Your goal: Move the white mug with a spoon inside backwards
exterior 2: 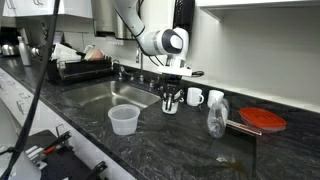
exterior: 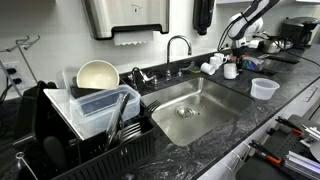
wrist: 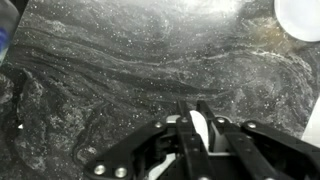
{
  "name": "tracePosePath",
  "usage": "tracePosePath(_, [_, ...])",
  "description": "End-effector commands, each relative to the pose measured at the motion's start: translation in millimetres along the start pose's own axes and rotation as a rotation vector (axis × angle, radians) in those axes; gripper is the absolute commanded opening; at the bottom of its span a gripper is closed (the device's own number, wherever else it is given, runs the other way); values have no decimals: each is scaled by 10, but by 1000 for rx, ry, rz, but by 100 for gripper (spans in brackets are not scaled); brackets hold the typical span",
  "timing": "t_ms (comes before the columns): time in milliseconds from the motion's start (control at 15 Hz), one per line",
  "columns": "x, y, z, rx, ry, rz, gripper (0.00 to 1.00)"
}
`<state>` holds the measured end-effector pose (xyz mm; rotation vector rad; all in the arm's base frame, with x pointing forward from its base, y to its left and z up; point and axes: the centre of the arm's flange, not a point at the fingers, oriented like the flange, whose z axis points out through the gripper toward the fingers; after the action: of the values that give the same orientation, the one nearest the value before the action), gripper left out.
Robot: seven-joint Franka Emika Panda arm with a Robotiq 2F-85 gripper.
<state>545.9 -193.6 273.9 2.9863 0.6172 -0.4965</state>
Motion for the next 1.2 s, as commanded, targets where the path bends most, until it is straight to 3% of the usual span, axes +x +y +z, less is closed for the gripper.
tracePosePath(0, [21,71,9,14,28,35,3])
tracePosePath(267, [13,85,21,18,23,50,3])
tracePosePath(333, [12,88,22,21,21,49,38])
tracePosePath(467, [10,90,24,31,17,47,44])
tracePosePath(1000, [-92,90,-43,79,-6,92,100])
tracePosePath(1133, [-198,57,-104,89,-35,128,100])
